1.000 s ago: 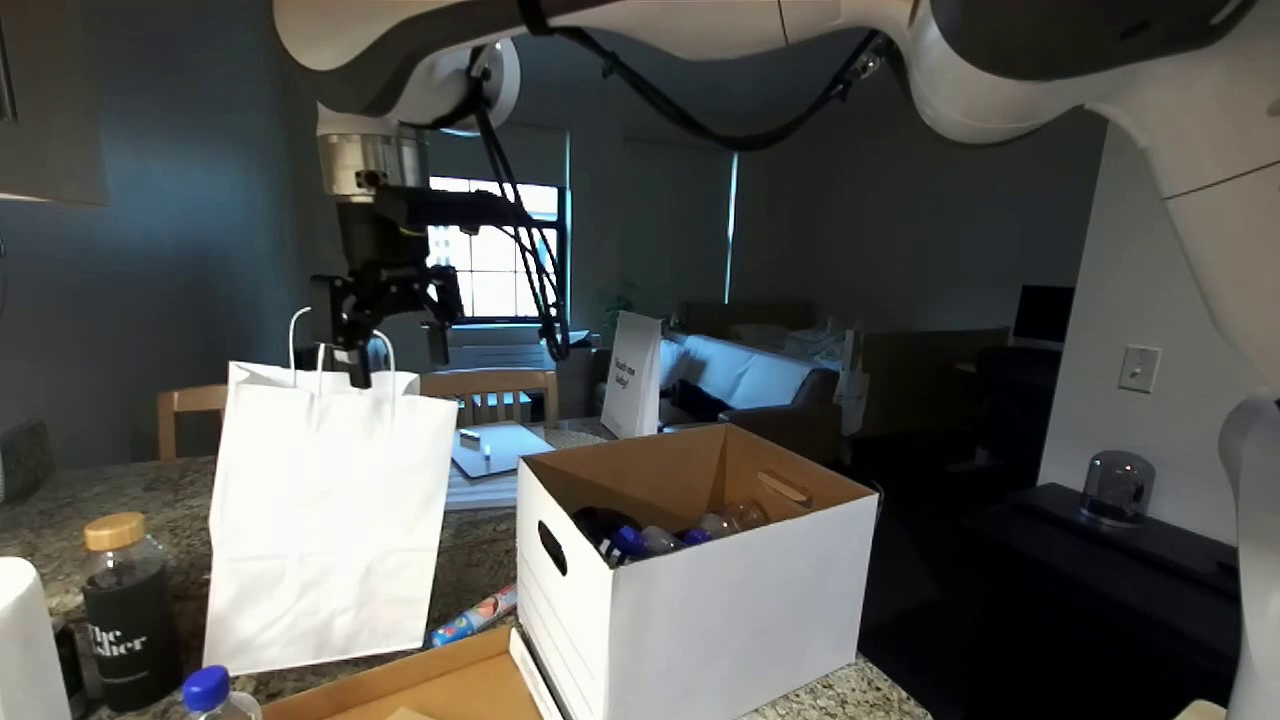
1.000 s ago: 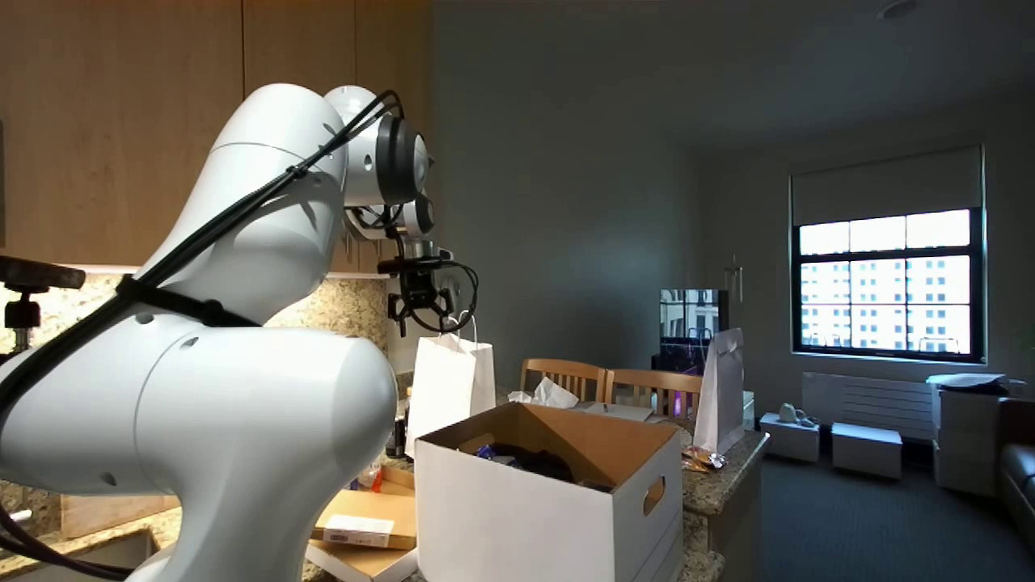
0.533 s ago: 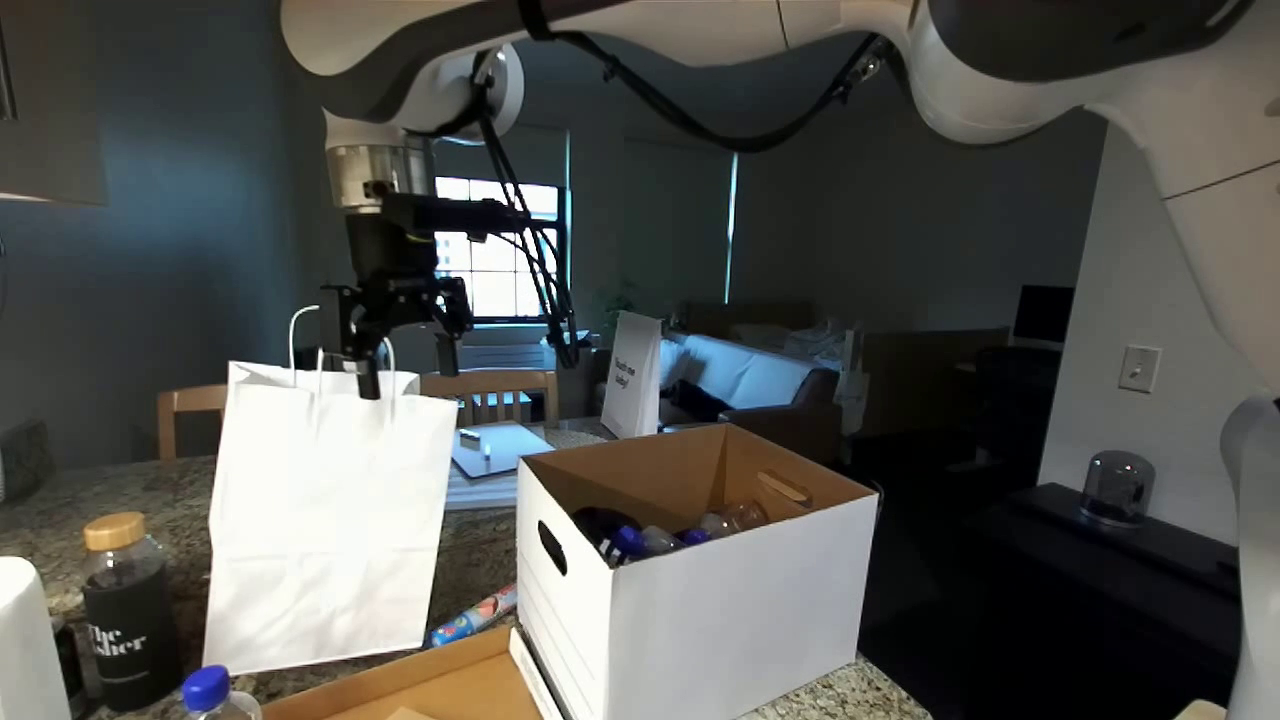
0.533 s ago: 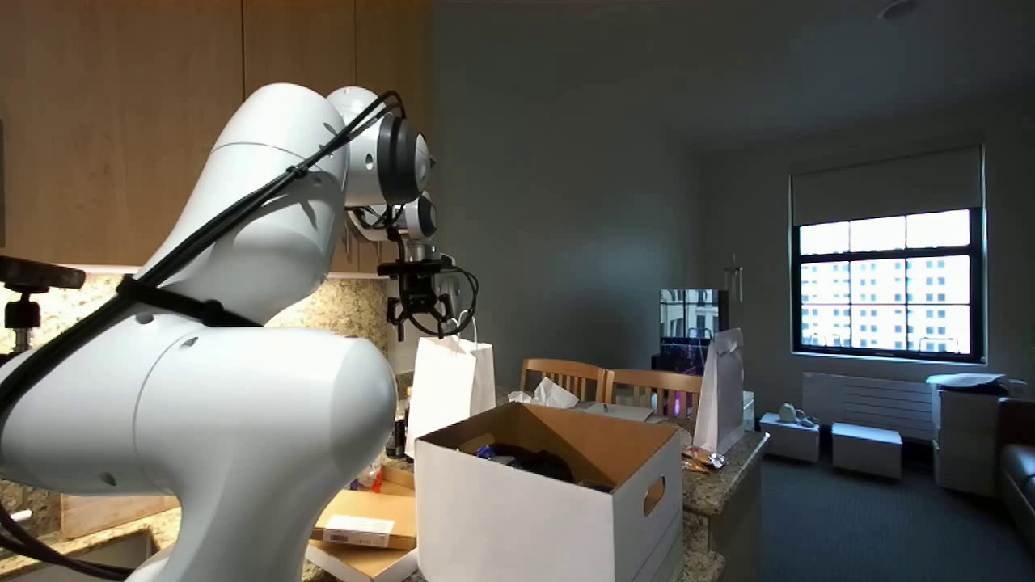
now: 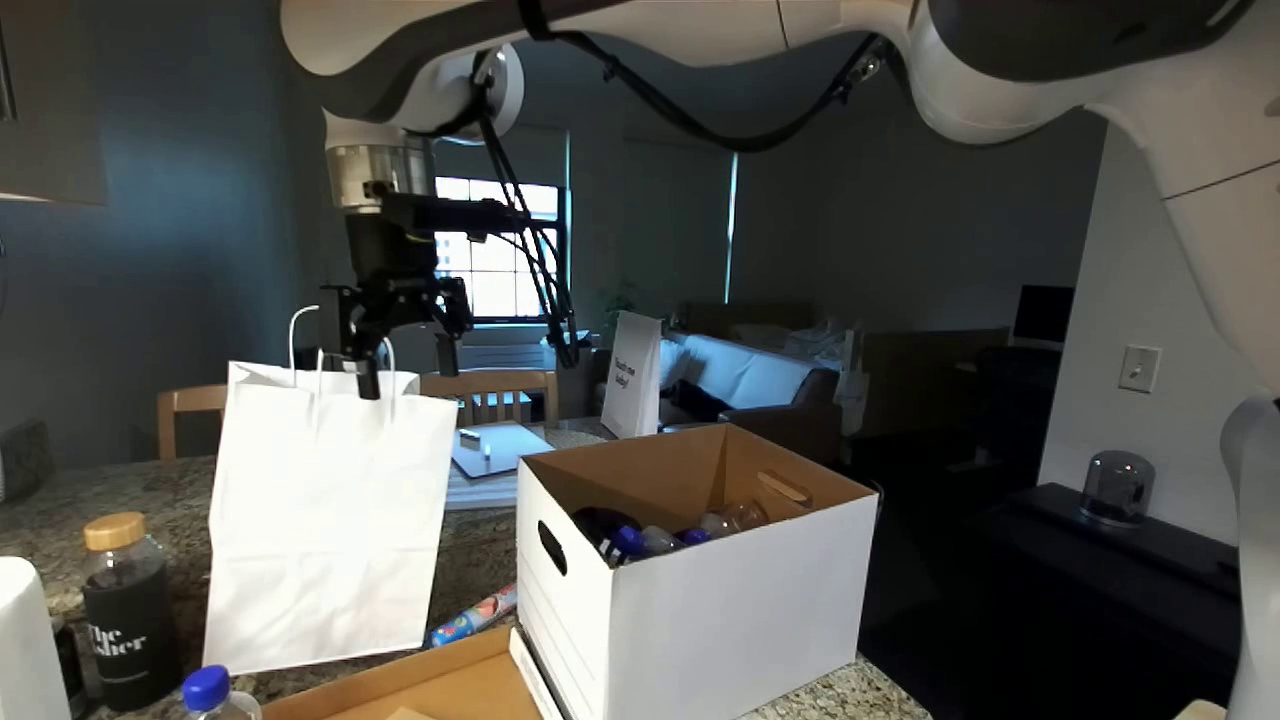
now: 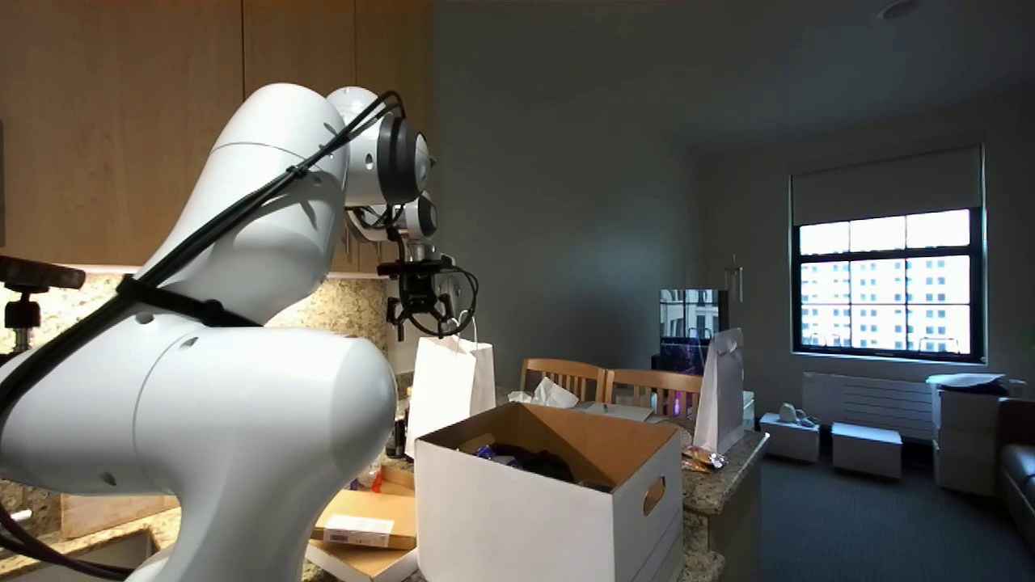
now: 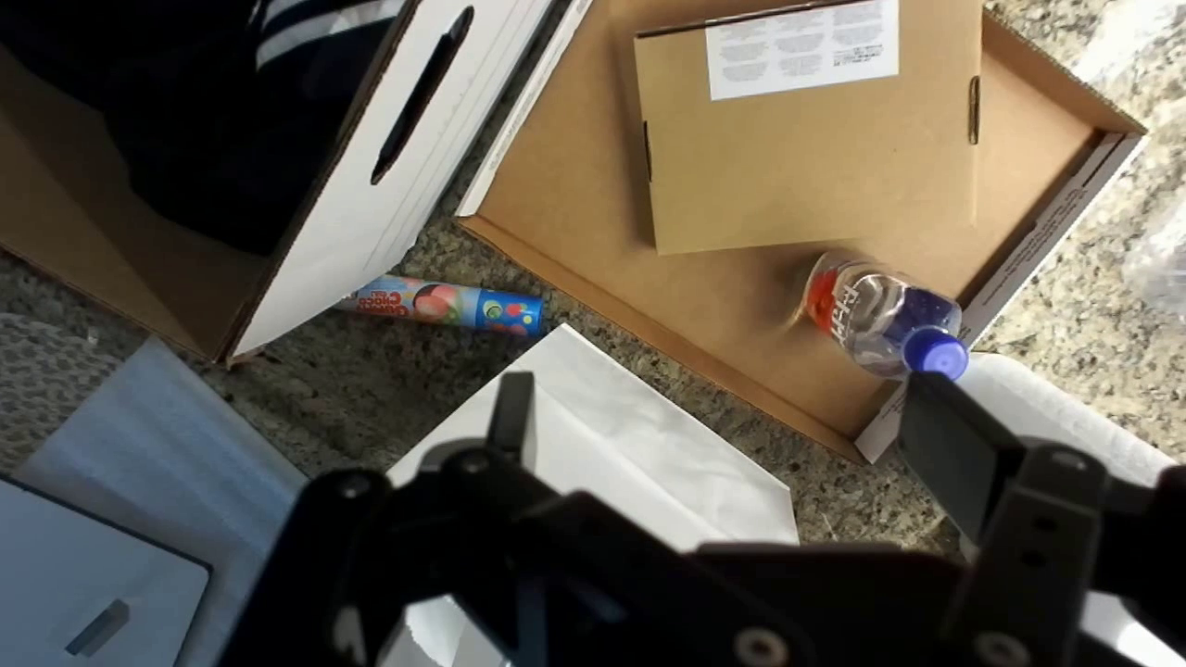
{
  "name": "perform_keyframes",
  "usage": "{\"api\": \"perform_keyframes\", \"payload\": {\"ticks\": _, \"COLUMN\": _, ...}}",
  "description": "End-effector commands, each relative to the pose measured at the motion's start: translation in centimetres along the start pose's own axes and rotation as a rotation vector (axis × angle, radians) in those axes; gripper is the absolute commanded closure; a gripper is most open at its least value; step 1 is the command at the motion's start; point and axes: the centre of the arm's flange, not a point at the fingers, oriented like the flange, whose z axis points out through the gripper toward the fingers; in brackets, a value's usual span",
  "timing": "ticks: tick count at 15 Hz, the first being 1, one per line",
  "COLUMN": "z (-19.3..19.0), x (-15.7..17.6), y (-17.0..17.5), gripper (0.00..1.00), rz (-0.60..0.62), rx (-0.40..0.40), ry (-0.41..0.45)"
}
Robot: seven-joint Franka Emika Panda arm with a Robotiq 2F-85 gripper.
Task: Pick the bottle in the box and put it on the table, then put it back in the box
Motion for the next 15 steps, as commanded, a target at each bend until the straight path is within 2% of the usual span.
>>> {"api": "perform_keyframes", "payload": {"ticks": 1, "z": 0.0, "x": 0.0, "y": 0.0, "gripper": 0.0, "rz": 0.0, "rx": 0.0, "ry": 0.0}}
{"api": "perform_keyframes", "payload": {"ticks": 8, "z": 0.2, "x": 1.5, "y": -1.2, "gripper": 0.0, "rz": -0.001, "rx": 0.027, "ry": -0.008}}
{"api": "perform_keyframes", "payload": {"ticks": 13, "z": 1.0, "x": 3.3, "y": -4.3, "gripper": 0.0, "rz": 0.009, "rx": 0.033, "ry": 0.03}}
{"api": "perform_keyframes", "payload": {"ticks": 15, "z": 1.9, "x": 3.9, "y": -6.0, "gripper": 0.0, "rz": 0.006, "rx": 0.037, "ry": 0.02}}
